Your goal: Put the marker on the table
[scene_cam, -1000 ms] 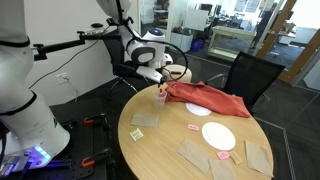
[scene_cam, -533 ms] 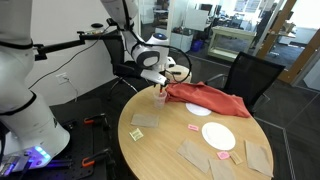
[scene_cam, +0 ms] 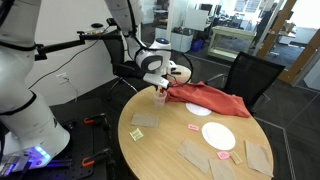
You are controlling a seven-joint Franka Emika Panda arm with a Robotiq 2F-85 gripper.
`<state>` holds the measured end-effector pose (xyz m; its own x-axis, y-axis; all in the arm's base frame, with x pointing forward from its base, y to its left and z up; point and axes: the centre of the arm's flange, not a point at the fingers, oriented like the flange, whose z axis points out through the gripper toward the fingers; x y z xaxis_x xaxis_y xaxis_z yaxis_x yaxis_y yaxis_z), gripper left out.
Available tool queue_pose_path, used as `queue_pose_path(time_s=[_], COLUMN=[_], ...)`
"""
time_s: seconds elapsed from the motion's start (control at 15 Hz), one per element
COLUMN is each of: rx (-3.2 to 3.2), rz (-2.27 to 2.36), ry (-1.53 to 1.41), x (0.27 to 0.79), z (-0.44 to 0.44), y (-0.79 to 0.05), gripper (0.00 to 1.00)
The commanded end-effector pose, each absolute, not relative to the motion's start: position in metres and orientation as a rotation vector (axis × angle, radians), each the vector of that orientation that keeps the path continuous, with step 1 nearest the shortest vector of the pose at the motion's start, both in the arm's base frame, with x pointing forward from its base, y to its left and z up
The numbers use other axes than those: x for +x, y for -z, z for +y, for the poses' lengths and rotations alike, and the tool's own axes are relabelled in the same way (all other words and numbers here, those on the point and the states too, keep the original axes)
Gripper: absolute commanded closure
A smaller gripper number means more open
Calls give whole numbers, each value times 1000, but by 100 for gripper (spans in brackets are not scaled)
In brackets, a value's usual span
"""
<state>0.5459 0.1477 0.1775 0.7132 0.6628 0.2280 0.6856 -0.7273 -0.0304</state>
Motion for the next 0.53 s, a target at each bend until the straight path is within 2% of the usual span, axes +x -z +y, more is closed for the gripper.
queue_pose_path(time_s=[0.0,0.47], rx=[-2823,-2821], rz=[-1098,-1105], ry=[327,320], x=[556,565], z=[154,164], y=[-167,-153], gripper=[57,59])
